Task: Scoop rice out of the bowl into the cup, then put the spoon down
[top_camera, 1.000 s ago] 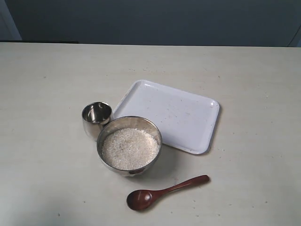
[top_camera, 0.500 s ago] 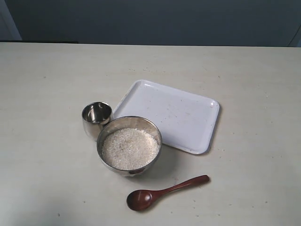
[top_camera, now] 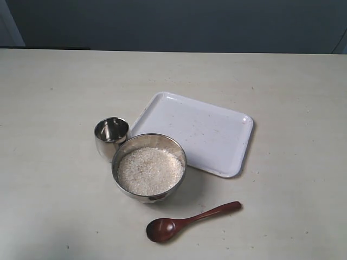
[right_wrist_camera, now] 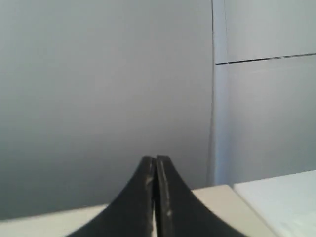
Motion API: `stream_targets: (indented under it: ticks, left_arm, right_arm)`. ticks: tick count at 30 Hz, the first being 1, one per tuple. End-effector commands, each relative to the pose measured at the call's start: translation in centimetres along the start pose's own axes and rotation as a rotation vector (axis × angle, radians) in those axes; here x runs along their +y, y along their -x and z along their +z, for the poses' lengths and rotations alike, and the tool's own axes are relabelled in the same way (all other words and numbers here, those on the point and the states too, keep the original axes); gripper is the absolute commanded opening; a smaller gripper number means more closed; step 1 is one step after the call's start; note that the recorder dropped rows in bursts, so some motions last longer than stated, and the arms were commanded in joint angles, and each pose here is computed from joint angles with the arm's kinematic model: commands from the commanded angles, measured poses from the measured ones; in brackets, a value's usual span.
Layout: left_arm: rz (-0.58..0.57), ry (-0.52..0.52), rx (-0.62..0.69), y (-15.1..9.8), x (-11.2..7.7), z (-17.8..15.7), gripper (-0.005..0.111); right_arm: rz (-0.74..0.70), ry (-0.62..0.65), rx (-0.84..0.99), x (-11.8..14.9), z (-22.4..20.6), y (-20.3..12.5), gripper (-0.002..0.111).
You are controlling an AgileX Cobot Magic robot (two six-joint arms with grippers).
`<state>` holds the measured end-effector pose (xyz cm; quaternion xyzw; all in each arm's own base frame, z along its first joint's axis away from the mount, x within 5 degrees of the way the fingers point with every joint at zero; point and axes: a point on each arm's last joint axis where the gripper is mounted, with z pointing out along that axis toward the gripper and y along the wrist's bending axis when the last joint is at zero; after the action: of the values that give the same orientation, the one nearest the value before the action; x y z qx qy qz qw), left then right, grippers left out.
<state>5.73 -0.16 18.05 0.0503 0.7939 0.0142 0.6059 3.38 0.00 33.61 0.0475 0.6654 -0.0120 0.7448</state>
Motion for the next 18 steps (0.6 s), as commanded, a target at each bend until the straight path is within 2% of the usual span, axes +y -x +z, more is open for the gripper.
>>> stream_targets:
  ticks: [1,4,9,13,18]
  left_arm:
    - [-0.005,-0.001,-0.022,0.4,0.0,-0.1,0.001]
    - [-0.005,-0.001,-0.022,0.4,0.0,-0.1,0.001]
    - [-0.005,-0.001,-0.022,0.4,0.0,-0.1,0.001]
    - [-0.005,-0.001,-0.022,0.4,0.0,-0.1,0.001]
    - [-0.005,-0.001,-0.022,0.4,0.0,-0.1,0.001]
  right_arm:
    - [-0.344,-0.030,0.278,-0.5,1.8,3.2,-0.001]
    - [-0.457,0.016,0.333,-0.3,3.2,5.8,-0.001]
    - [-0.481,0.140,0.445,0.6,6.5,7.7,-0.001]
    - [-0.507,0.268,0.599,2.1,9.8,7.0,-0.001]
    - [-0.606,0.421,0.786,4.8,13.4,3.8,-0.001]
